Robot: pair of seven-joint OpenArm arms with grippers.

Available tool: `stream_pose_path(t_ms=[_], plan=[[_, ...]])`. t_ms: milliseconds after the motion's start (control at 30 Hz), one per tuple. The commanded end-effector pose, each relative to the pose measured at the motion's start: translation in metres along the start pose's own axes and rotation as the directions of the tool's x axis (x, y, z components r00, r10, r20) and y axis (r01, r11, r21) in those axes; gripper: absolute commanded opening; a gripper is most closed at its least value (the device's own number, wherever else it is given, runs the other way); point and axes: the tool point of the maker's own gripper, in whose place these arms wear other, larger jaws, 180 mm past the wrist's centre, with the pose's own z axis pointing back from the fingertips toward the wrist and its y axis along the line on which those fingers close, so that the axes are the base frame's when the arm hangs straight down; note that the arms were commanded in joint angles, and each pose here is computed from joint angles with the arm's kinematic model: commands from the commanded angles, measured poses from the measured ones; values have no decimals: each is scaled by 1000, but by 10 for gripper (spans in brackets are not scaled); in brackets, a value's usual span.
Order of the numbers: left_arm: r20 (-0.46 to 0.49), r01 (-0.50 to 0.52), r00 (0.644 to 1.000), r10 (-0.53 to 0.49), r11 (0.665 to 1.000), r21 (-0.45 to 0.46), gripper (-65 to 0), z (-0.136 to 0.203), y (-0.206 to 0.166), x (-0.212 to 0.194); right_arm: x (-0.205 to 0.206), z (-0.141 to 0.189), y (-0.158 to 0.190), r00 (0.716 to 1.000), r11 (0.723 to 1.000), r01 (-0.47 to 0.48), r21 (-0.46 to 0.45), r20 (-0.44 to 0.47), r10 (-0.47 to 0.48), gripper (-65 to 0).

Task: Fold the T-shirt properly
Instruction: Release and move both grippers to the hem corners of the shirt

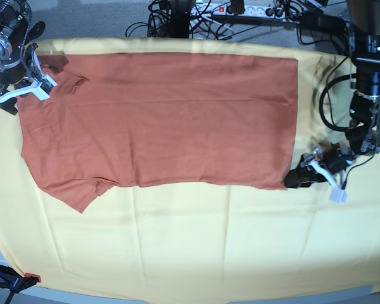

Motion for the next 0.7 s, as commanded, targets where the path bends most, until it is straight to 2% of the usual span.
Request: stream_pose_path(t_ms=[0, 167, 267, 333, 433, 567, 667], plan=[[-24, 18, 1000, -18, 1000, -8, -320, -4, -4, 2, 3, 1, -14, 1000, 999, -12, -46, 12, 12, -286], [-53, 17, 998, -22, 995, -98, -321, -24, -31, -12, 9, -1, -28, 999, 996, 18, -83, 32, -15, -286], [-44, 22, 999, -27, 995, -99, -323, -23, -32, -7, 17, -2, -40, 996, 992, 64, -108, 66, -57, -286], [-34, 20, 999, -23, 996, -88, -371, -21, -29, -1, 26, -3, -54, 989, 983, 111, -147, 109, -95, -286], [-16, -10, 1000, 10, 1000, -29, -496, -16, -16, 11, 43, -3, -73, 966, 957, 221, -186, 178, -188, -286], [-15, 8, 1000, -8, 1000, 27, -650, -7, -3, 24, 54, -10, -86, 932, 921, 332, -206, 224, -286, -286], [-17, 38, 999, -37, 998, 51, -650, -3, 3, 33, 57, -22, -89, 907, 894, 398, -205, 232, -351, -286]])
